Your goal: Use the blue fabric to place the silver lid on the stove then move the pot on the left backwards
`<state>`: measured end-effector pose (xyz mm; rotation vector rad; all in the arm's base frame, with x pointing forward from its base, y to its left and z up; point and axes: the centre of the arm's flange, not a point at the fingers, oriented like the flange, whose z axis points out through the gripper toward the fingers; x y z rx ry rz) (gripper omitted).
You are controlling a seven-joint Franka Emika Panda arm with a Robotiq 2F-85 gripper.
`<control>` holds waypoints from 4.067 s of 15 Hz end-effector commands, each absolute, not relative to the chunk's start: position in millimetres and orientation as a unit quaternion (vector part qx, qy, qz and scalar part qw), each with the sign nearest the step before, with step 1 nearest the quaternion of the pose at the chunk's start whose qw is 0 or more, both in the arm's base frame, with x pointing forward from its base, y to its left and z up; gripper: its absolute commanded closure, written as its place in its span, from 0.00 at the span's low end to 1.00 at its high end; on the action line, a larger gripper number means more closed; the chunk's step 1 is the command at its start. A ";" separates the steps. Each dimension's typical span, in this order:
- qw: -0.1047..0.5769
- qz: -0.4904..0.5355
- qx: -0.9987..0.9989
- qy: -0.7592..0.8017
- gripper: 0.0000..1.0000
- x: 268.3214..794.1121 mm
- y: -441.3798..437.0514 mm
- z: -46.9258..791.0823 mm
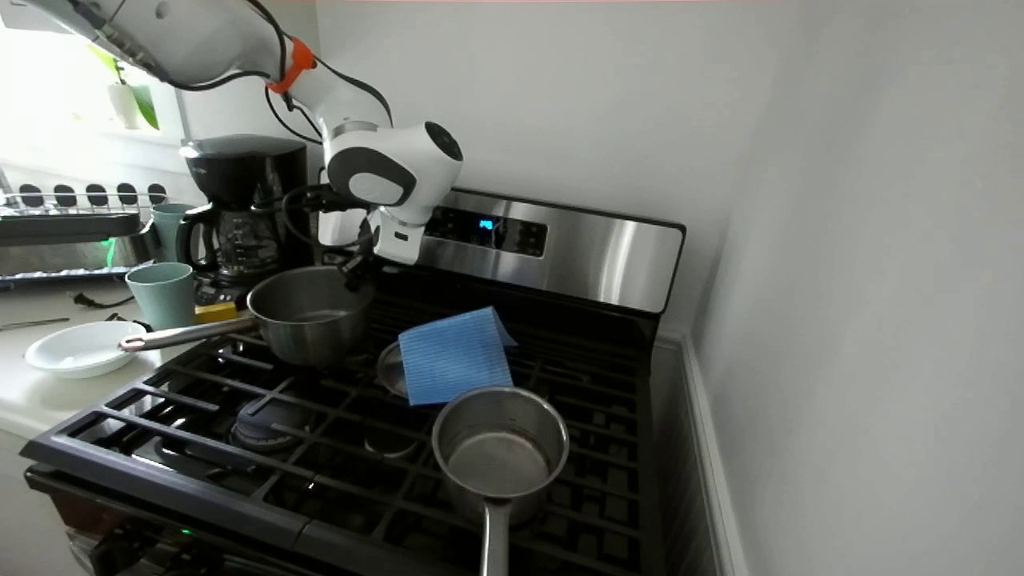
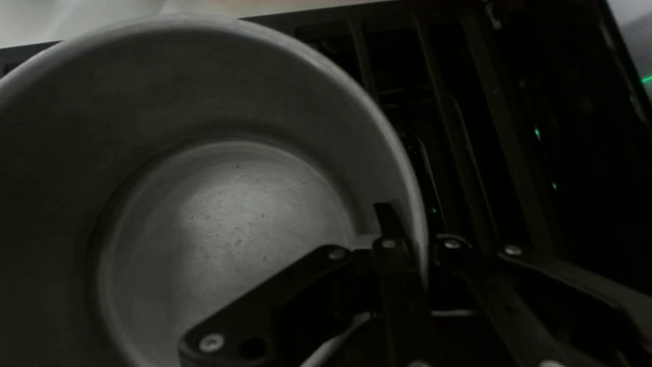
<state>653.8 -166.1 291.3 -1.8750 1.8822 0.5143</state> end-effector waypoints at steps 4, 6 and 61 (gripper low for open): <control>0.216 0.159 -0.678 0.684 0.98 676.3 -174.7 294.5; 0.218 0.157 -0.672 0.690 0.98 677.6 -178.0 293.5; -0.072 -0.093 -0.884 0.453 0.00 536.9 -180.5 564.1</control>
